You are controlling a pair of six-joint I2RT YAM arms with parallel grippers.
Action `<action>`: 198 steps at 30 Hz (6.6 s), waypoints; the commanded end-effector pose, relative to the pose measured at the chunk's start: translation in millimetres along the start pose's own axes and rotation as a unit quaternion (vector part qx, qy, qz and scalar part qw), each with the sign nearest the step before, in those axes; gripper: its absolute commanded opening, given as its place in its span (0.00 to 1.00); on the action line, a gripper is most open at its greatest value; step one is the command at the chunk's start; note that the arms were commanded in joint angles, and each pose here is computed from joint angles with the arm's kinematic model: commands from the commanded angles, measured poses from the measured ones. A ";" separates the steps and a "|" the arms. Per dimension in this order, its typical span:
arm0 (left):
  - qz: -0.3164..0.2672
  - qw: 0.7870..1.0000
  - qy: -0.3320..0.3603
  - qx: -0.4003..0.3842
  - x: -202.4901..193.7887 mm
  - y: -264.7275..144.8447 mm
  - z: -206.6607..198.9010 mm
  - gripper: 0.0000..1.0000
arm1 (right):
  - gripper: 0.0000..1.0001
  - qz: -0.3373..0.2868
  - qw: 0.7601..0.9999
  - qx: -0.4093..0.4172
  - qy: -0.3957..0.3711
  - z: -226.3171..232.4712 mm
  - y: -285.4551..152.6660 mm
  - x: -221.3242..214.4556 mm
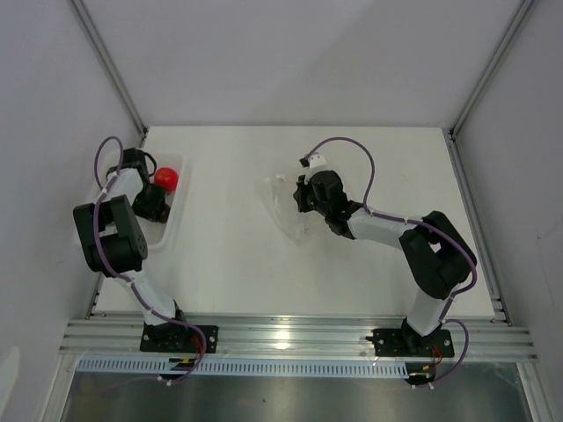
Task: Place the food in the zip-top bag and seal the zipper
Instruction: Pick up the fake vegetable from the bin, then place the fake vegetable in the zipper food storage bag, then pick up the fake vegetable from the bin.
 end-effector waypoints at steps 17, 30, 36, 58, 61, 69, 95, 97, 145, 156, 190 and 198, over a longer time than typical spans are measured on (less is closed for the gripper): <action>-0.064 0.991 -0.025 -0.112 -1.8 -104.3 25.5 0.15 | 0.00 -0.035 0.999 0.035 0.009 16.0 -9.9 23.5; -0.148 0.884 0.159 -0.415 -68.4 -208.9 6.1 0.15 | 0.00 -0.015 0.994 0.104 -0.005 44.4 -24.4 24.5; -0.146 0.776 0.263 -0.554 -118.3 -255.2 -24.1 0.13 | 0.00 0.011 0.981 0.192 -0.014 72.3 -43.6 24.1; -0.089 0.724 0.328 -0.599 -217.3 -239.7 -78.8 0.11 | 0.00 0.048 0.948 0.297 0.103 115.6 -54.1 21.8; -0.079 0.730 0.330 -0.593 -221.7 -233.4 -80.3 0.14 | 0.00 0.041 0.947 0.300 0.104 115.8 -56.2 23.2; -0.076 0.741 0.334 -0.578 -222.5 -228.6 -82.9 0.65 | 0.00 0.030 0.950 0.295 0.099 112.1 -55.5 22.4; -0.122 0.753 0.349 -0.544 -200.1 -245.6 -71.1 0.99 | 0.00 0.026 0.957 0.271 0.098 96.8 -49.2 19.5; -0.148 0.756 0.343 -0.538 -187.8 -255.9 -70.5 1.00 | 0.00 0.025 0.958 0.269 0.100 95.4 -48.8 20.1; -0.041 0.972 -0.150 -0.177 50.4 -57.0 -47.1 0.99 | 0.00 0.034 0.964 0.244 0.105 69.8 -28.4 10.8; -0.048 0.975 -0.160 -0.143 72.7 -33.9 -62.4 1.00 | 0.00 0.037 0.963 0.244 0.110 66.6 -25.4 11.2; -0.029 0.977 -0.124 -0.173 64.2 18.5 -84.8 1.00 | 0.00 0.037 0.962 0.245 0.110 62.8 -23.8 11.6; -0.026 0.975 -0.127 -0.181 62.6 20.9 -93.2 0.99 | 0.00 0.038 0.962 0.246 0.111 62.7 -23.6 11.0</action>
Point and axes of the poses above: each gripper's point midway between its finger pads, its own y axis out along the fingers, its own z axis along the line the jaws close on, x = y × z, the point moved 3 cm from there along -y, back along the fingers, and after that the axes turned 13 degrees about y, right-handed, at the moved point
